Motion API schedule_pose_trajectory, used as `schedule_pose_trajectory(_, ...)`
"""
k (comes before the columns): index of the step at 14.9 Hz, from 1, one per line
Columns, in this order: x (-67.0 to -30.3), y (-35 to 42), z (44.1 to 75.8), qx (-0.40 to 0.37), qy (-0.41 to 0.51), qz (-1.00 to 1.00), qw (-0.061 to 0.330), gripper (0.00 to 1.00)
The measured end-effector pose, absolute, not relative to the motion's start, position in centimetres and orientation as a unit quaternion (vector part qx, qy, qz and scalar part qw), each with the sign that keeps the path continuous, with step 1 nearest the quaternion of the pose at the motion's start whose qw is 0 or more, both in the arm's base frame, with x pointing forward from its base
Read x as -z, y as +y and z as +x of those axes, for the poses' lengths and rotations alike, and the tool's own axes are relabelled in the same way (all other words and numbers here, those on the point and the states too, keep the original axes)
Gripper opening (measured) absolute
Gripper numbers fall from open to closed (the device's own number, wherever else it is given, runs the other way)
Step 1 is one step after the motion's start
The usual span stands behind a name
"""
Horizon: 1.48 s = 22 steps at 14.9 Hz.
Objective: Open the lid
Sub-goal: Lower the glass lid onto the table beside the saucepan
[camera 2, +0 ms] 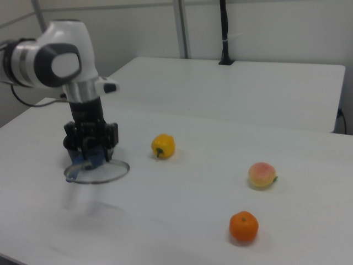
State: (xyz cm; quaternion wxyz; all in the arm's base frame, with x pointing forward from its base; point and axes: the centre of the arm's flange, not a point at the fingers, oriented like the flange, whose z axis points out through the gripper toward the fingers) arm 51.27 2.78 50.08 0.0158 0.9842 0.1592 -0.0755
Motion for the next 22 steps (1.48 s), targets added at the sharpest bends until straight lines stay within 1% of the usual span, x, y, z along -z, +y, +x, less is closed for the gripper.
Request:
schedule_pose_trajectory(3, -45.9, 0.7, 51.1, 0.061, 0.153, 0.986, 0.015, 0.66)
schedule_pose_trajectory(5, -42.1, -0.4, 50.6, 0.046, 0.149, 0.988, 0.023, 0.66)
schedule_pose_trajectory(7, -39.6, -0.8, 50.4, 0.027, 0.15, 0.988, 0.028, 0.66)
schedule_pose_trajectory(10, -37.3, -0.8, 50.5, 0.008, 0.152, 0.988, 0.03, 0.66)
schedule_pose_trajectory(14, -35.4, -0.7, 51.0, -0.004, 0.145, 0.989, 0.03, 0.66)
schedule_pose_trajectory(18, -35.0, -0.7, 51.1, -0.001, 0.136, 0.99, 0.03, 0.66)
schedule_pose_trajectory(20, -34.8, -0.6, 51.0, 0.001, 0.134, 0.99, 0.029, 0.7)
schedule_pose_trajectory(21, -34.7, -0.6, 51.0, 0.004, 0.134, 0.991, 0.029, 0.77)
schedule_pose_trajectory(22, -34.7, -0.6, 50.9, 0.007, 0.134, 0.991, 0.029, 0.91)
